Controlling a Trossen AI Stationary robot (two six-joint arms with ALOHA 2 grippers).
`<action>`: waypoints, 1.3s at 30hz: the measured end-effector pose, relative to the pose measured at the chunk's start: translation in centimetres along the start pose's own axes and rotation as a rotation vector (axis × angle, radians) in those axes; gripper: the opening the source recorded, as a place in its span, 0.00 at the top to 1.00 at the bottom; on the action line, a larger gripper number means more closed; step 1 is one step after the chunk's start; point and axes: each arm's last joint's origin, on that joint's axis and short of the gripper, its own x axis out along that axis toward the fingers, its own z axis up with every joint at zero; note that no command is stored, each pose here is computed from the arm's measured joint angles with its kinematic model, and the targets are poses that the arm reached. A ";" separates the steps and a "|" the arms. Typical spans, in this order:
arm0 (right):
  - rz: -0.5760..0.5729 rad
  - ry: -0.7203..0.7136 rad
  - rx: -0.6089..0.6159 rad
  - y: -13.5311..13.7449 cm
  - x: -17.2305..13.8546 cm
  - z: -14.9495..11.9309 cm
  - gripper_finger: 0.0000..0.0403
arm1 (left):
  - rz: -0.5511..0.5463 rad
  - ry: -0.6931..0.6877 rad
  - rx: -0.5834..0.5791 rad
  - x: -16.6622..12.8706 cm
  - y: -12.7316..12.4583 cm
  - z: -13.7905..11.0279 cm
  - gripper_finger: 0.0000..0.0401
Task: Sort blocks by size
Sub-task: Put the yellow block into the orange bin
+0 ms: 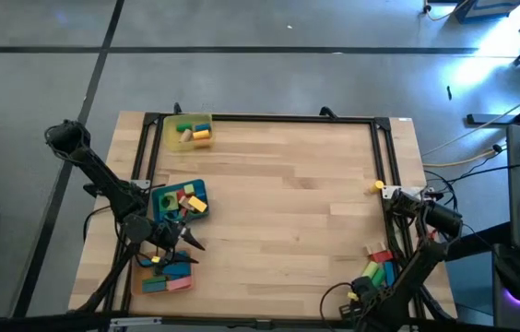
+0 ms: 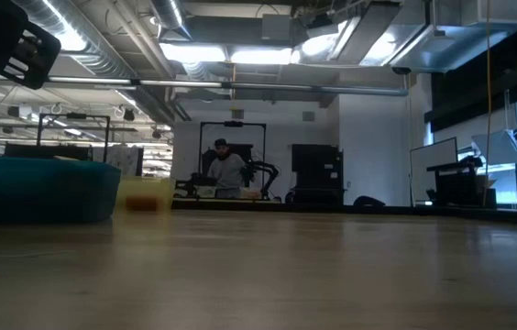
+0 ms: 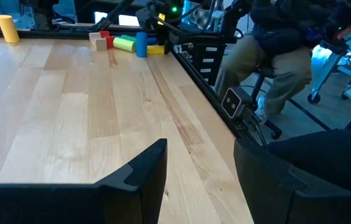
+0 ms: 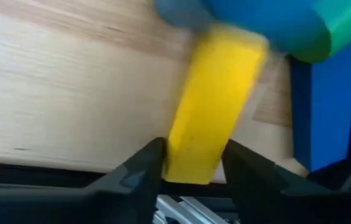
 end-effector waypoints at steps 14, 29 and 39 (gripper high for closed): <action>0.012 0.020 -0.015 0.3 -0.6 -0.7 0.71 | 0.000 0.000 -0.005 0.0 0.0 0.0 0.58; 0.413 -0.262 -0.345 6.4 -4.9 2.2 0.71 | 0.003 -0.012 -0.013 0.0 0.1 0.2 0.58; 0.572 -0.693 -0.618 11.9 -8.0 8.4 0.71 | 0.023 -0.025 -0.141 0.5 1.1 0.6 0.58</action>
